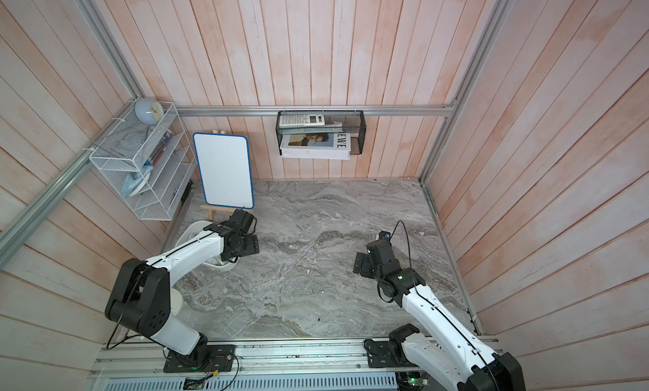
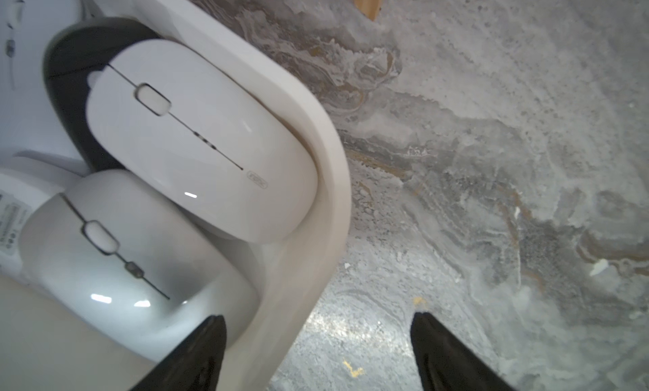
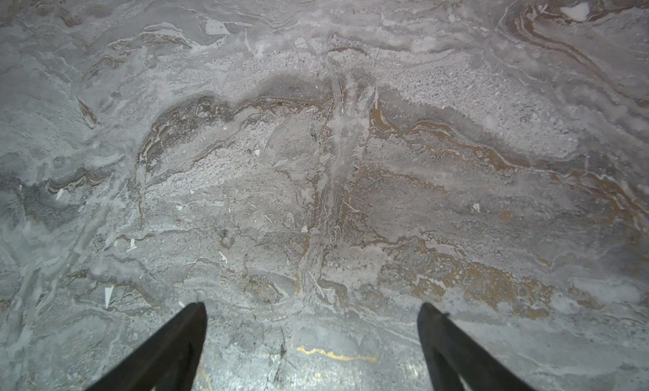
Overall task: Take out the mouse from the storage box
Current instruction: Move the storage box to the center of the board.
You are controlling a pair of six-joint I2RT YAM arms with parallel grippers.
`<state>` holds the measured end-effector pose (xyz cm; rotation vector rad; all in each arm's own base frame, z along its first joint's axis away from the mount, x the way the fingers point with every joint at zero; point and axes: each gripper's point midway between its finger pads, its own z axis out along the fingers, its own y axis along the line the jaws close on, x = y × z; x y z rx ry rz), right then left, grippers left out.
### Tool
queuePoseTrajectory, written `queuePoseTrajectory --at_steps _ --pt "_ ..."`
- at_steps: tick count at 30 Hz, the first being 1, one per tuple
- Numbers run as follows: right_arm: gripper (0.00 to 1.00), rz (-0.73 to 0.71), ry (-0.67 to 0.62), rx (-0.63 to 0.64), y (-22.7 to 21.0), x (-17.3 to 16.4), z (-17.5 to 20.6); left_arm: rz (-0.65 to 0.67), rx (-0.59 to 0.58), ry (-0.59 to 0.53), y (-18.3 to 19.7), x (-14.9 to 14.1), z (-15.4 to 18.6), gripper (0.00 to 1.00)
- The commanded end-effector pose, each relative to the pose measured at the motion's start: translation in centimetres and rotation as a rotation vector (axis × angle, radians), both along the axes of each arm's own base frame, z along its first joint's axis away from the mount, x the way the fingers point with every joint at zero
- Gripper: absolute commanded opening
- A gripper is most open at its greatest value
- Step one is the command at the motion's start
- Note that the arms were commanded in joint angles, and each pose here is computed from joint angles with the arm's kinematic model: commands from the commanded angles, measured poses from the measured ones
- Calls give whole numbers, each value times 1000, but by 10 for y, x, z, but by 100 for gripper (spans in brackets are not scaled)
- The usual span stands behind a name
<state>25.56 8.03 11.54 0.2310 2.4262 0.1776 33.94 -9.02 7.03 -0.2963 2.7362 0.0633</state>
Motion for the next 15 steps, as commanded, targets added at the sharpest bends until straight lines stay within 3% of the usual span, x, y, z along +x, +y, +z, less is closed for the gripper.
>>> queuePoseTrajectory --at_steps 1,9,15 --pt "98 11 -14 17 5 6 6 -68 -38 -31 -27 11 10 86" --pt "98 8 -5 17 5 7 4 -165 -68 -23 -85 15 5 73" --pt "98 7 0 21 6 6 3 -260 -139 -26 -143 10 8 69"
